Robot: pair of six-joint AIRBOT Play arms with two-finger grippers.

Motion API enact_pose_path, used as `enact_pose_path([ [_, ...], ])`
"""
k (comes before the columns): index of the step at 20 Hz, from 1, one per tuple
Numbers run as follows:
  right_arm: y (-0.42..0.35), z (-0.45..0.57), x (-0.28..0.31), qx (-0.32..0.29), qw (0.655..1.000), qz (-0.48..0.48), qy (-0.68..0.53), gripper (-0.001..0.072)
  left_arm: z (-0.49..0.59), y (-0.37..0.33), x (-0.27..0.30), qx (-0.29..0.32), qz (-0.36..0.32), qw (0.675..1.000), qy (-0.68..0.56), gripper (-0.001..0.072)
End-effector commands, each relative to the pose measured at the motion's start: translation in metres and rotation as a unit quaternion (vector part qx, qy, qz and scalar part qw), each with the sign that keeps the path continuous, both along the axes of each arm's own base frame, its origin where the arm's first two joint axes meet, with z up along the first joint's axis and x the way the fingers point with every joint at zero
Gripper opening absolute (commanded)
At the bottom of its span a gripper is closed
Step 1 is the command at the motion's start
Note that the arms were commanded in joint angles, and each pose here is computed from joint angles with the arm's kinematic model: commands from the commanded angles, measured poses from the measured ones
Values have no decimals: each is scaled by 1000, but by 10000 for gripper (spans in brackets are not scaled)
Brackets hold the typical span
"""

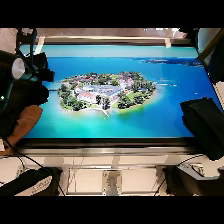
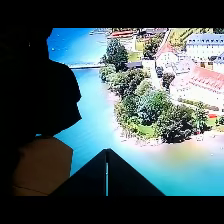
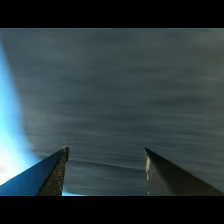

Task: Fold the clothes and pants, and hang the long-sleeved shirts on hangers.

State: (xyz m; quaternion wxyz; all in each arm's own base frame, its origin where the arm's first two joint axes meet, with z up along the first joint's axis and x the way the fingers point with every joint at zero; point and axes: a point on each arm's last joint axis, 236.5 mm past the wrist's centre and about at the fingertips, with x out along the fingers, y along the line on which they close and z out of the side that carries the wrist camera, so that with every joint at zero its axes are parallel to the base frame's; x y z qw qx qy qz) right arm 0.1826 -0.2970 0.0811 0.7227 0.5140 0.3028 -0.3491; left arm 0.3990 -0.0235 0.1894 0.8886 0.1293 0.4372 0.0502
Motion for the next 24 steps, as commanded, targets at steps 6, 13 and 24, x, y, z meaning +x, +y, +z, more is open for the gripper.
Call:
enact_pose_path([
  [6,253,185,150,-180,839,420,-297,281,-1,-1,0,-3,-1,1000,1,15],
  [13,390,88,124,-196,686,689,-129,48,-19,-4,-26,-16,10,998,65,15],
  [24,402,65,108,-186,651,731,-84,48,-19,-3,-26,-16,11,998,66,15],
])
